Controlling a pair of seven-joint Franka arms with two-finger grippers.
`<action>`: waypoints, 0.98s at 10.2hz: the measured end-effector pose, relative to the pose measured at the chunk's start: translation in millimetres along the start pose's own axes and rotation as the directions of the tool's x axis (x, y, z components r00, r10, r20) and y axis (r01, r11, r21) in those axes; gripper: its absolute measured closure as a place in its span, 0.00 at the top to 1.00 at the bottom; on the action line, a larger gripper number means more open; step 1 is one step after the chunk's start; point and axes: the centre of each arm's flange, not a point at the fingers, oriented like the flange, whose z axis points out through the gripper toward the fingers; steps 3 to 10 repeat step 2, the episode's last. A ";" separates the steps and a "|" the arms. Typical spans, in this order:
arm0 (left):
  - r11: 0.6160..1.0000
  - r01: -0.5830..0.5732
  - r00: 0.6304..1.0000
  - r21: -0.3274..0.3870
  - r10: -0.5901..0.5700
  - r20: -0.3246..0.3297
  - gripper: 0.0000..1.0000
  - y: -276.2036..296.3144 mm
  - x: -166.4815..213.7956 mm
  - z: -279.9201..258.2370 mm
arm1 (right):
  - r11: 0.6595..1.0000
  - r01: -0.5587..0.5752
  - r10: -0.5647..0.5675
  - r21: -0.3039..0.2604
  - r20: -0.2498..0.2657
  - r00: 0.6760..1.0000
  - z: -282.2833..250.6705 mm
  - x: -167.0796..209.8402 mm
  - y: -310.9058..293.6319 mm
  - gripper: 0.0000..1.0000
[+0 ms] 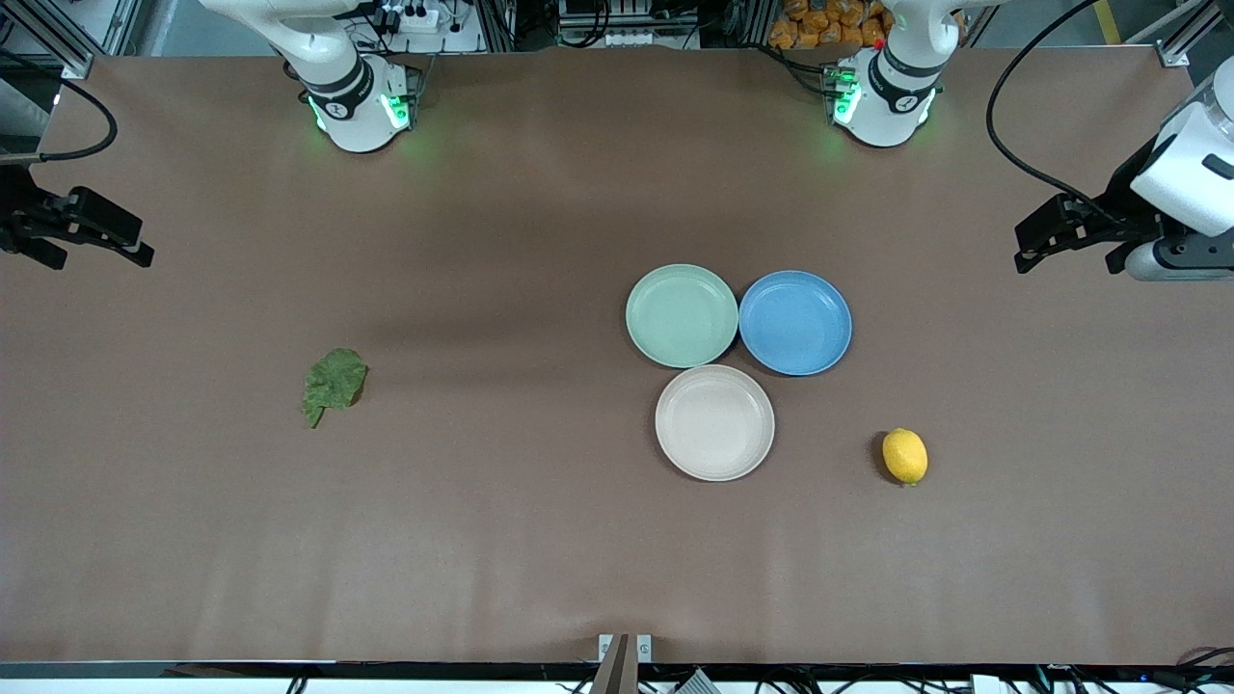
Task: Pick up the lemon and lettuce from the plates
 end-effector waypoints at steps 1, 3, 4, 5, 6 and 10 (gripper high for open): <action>1.000 -0.001 1.000 0.000 0.001 0.000 1.00 0.0 0.0 0.0 | 1.000 0.011 -0.011 0.000 0.005 1.000 0.3 -0.6 2.6 1.00; 1.000 -0.001 1.000 0.000 0.001 0.000 1.00 0.0 0.0 0.1 | 1.000 0.014 -0.014 0.000 0.016 1.000 1.1 -1.9 6.7 1.00; 1.000 -0.001 1.000 0.000 0.001 0.000 1.00 0.0 0.0 0.1 | 1.000 0.014 -0.014 0.000 0.016 1.000 1.1 -1.9 6.7 1.00; 1.000 -0.001 1.000 0.000 0.001 0.000 1.00 0.0 0.0 0.1 | 1.000 0.014 -0.014 0.000 0.016 1.000 1.1 -1.9 6.7 1.00; 1.000 -0.001 1.000 0.000 0.001 0.000 1.00 0.0 0.0 0.1 | 1.000 0.014 -0.014 0.000 0.016 1.000 1.1 -1.9 6.7 1.00; 1.000 -0.001 1.000 0.000 0.001 0.000 1.00 0.0 0.0 0.1 | 1.000 0.014 -0.014 0.000 0.016 1.000 1.1 -1.9 6.7 1.00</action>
